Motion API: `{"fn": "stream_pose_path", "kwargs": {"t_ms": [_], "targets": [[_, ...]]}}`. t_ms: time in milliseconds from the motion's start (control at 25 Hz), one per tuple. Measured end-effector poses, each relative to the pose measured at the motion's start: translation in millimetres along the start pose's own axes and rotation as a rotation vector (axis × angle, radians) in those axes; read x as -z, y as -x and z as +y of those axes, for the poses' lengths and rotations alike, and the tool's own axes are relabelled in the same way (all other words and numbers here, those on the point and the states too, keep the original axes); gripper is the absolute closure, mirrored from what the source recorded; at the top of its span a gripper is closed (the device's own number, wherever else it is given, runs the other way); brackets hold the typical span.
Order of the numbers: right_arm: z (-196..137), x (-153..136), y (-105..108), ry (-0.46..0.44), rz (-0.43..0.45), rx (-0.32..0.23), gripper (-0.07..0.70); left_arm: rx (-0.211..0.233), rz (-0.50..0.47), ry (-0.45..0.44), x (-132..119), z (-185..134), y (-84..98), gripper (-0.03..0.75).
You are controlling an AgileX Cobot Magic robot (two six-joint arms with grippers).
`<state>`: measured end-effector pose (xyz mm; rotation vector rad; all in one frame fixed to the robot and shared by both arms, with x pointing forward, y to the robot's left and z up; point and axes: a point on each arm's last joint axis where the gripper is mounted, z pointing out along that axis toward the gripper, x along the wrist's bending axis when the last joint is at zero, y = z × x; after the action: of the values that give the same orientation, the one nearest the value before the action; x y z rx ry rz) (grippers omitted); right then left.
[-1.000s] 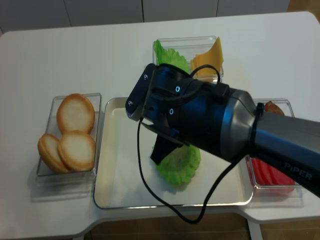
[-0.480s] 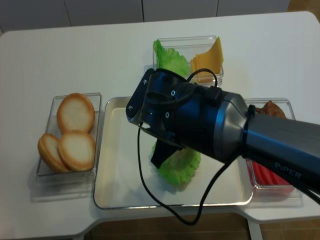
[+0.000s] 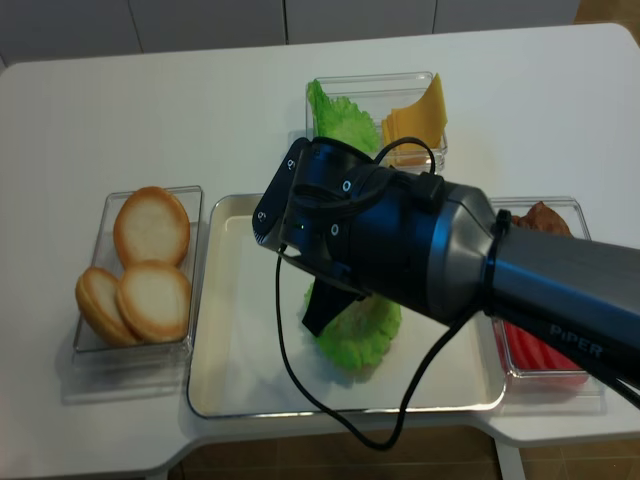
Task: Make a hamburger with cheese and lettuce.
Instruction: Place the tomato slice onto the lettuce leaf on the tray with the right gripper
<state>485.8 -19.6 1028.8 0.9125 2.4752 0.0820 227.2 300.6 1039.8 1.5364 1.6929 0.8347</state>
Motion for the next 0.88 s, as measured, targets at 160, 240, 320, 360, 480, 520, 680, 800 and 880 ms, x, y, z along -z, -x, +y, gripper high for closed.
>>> {"fn": "stream_pose_path", "kwargs": {"t_ms": [160,240,320,360,480,520,680,800,880], "targets": [[0.3,0.1,-2.1,0.003,0.023,-0.010,0.595,0.000,0.000,0.000,0.0,0.0,0.0,0.300],[0.7,0.1,-2.9,0.007,0.031,-0.014,0.595,0.000,0.000,0.000,0.0,0.0,0.0,0.300],[0.6,0.1,-3.0,0.006,0.033,-0.015,0.594,0.000,0.000,0.000,0.0,0.0,0.0,0.300],[0.6,0.1,-3.0,0.006,0.033,-0.015,0.589,0.000,0.000,0.000,0.0,0.0,0.0,0.300],[0.6,0.1,-3.1,0.006,0.034,-0.015,0.540,0.000,0.000,0.000,0.0,0.0,0.0,0.300],[0.6,0.1,-3.1,0.006,0.034,-0.015,0.514,0.000,0.000,0.000,0.0,0.0,0.0,0.300],[-0.2,0.1,-2.9,-0.003,0.032,-0.014,0.431,0.000,0.000,0.000,0.0,0.0,0.0,0.300],[-0.4,0.1,-2.8,-0.005,0.031,-0.010,0.385,0.000,0.000,0.000,0.0,0.0,0.0,0.300],[-0.4,0.1,-2.8,-0.005,0.031,-0.009,0.347,0.000,0.000,0.000,0.0,0.0,0.0,0.300]]}}
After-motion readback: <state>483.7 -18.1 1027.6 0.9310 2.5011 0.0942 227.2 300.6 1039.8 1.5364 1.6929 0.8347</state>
